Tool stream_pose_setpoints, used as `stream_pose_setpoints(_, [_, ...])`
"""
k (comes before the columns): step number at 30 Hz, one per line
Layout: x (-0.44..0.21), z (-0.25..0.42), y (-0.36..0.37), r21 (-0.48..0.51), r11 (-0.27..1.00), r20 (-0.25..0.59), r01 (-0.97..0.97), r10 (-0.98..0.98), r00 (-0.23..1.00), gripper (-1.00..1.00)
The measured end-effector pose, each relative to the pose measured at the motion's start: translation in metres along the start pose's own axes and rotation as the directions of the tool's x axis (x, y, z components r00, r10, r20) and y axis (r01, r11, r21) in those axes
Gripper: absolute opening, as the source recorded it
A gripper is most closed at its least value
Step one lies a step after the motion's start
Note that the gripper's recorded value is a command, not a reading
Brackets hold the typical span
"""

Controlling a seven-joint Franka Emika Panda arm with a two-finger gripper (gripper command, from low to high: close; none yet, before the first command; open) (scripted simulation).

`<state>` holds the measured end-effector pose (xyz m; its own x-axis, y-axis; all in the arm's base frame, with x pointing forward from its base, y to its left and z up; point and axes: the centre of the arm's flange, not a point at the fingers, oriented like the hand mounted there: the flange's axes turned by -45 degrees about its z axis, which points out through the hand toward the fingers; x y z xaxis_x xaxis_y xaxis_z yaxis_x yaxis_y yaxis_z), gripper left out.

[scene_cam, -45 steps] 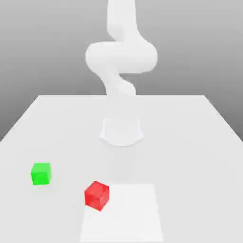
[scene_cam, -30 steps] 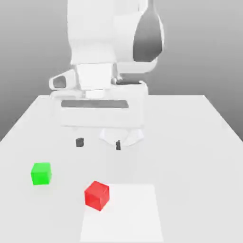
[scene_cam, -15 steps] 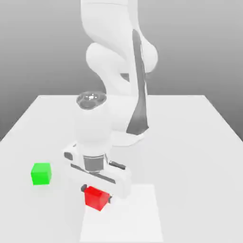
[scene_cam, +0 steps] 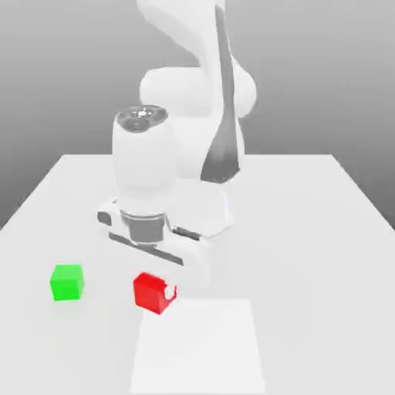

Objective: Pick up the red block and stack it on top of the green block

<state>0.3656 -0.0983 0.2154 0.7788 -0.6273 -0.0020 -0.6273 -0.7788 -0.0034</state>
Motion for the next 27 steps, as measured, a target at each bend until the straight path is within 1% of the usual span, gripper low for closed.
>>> stream_pose_setpoints(4, [0.016, -0.008, 0.052, 0.003, 0.97, 0.002, -0.242, 0.242, 0.97, -1.0])
stream_pose_setpoints(8, [0.022, -0.015, 0.091, 0.004, 0.9, 0.002, -0.436, 0.436, 0.9, -1.0])
stream_pose_setpoints(12, [0.024, -0.023, 0.132, 0.003, 0.789, 0.001, -0.615, 0.615, 0.789, -1.0])
stream_pose_setpoints(16, [0.021, -0.03, 0.176, 0.002, 0.636, -0.003, -0.771, 0.771, 0.636, -1.0])
stream_pose_setpoints(18, [0.021, -0.022, 0.186, 0.002, 0.596, -0.003, -0.803, 0.803, 0.596, -1.0])
stream_pose_setpoints(23, [0.021, 0.022, 0.188, 0.003, 0.585, -0.003, -0.811, 0.811, 0.585, -1.0])
stream_pose_setpoints(24, [0.02, 0.03, 0.189, 0.002, 0.583, -0.004, -0.812, 0.812, 0.583, 1.0])
stream_pose_setpoints(27, [0.02, 0.03, 0.189, 0.002, 0.583, -0.004, -0.812, 0.812, 0.583, 1.0])
